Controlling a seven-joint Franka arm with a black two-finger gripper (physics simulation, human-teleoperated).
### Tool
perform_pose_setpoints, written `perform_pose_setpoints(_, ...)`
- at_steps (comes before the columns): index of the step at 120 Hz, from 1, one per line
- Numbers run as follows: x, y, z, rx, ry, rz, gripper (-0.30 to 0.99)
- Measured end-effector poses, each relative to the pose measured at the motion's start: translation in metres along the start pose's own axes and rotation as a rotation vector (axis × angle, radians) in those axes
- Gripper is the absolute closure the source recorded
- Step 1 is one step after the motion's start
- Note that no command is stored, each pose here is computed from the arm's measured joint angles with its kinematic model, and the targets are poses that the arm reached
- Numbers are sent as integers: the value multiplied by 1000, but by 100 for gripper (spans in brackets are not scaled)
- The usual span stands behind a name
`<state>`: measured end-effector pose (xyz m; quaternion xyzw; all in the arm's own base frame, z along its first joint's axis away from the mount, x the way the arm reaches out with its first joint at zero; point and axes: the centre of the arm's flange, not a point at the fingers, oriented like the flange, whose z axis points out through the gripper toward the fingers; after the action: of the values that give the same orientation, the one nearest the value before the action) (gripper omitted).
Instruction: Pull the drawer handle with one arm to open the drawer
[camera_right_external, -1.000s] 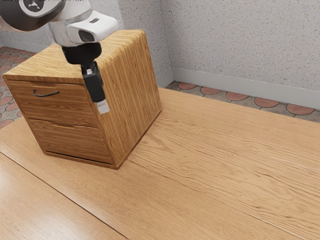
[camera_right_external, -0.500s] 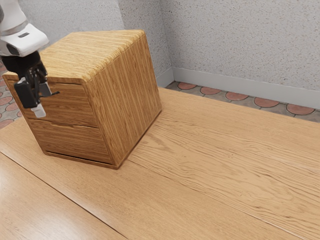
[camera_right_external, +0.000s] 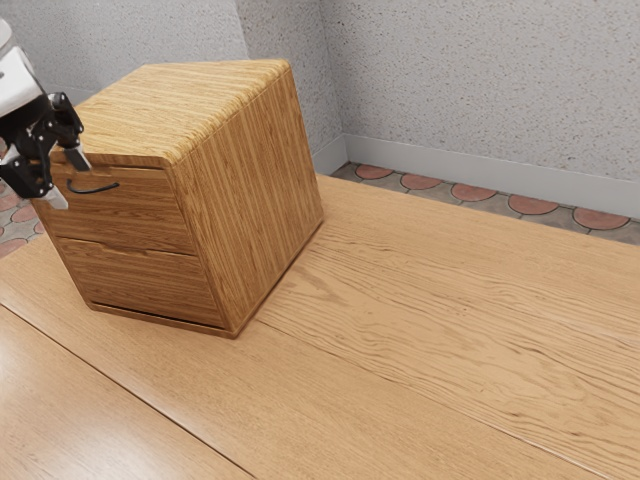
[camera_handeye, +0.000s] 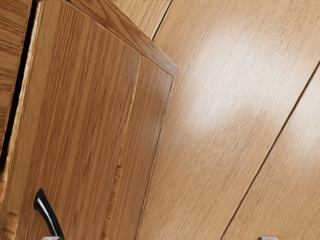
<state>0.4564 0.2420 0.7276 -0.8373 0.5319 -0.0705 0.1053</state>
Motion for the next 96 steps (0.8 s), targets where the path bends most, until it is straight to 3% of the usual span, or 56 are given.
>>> perform_pose_setpoints(40, -30, -11, 8, 124, 21, 158, 41)
perform_pose_setpoints(96, -49, -5, 37, 169, 24, 294, 44)
